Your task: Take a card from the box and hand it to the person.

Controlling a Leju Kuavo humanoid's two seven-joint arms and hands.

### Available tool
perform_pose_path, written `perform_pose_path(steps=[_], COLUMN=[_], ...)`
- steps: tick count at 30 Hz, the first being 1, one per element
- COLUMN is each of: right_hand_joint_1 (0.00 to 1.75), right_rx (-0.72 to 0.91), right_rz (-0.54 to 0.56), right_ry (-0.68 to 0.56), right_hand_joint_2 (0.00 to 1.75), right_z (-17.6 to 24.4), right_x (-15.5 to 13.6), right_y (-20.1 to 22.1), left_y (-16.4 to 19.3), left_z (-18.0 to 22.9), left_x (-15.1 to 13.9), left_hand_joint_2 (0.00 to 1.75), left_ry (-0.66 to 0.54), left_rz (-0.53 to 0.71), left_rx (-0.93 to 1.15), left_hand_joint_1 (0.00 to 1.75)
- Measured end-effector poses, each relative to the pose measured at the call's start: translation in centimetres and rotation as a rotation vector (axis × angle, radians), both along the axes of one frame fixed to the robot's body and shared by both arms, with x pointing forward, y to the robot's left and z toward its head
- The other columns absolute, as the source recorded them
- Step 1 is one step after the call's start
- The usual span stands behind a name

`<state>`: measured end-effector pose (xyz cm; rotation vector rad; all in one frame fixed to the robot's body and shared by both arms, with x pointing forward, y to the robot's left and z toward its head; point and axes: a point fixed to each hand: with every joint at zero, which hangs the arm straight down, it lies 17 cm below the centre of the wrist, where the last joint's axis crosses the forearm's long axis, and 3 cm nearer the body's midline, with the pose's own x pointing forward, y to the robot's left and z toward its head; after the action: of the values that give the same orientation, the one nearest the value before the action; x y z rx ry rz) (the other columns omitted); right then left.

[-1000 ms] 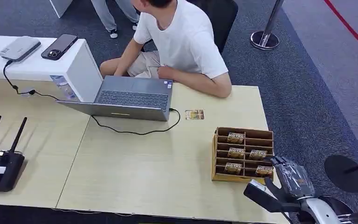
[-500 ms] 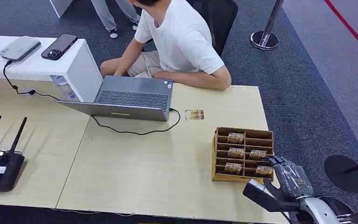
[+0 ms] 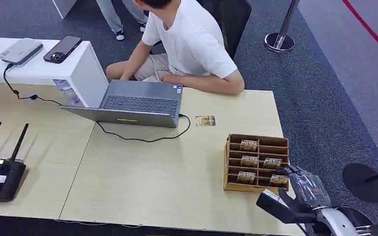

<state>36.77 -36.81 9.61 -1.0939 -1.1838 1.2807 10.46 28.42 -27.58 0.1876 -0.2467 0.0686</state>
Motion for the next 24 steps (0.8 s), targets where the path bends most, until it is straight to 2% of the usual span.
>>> perform_pose_path(steps=[16,24], right_hand_joint_1=[0.79,0.75], right_rx=[-0.002,-0.002], right_rz=[0.005,0.005], right_ry=[0.017,0.026], right_hand_joint_2=[1.75,1.75], right_z=[-0.62,-0.97], right_x=[-0.26,-0.54], right_y=[0.26,0.37], left_y=[0.0,0.0], left_z=[0.0,0.01], left_x=[-0.01,0.03], left_hand_joint_2=[1.75,1.75], left_ry=[0.0,-0.004], left_rz=[0.0,0.0], left_rx=[0.0,0.0], left_hand_joint_1=[0.0,0.0])
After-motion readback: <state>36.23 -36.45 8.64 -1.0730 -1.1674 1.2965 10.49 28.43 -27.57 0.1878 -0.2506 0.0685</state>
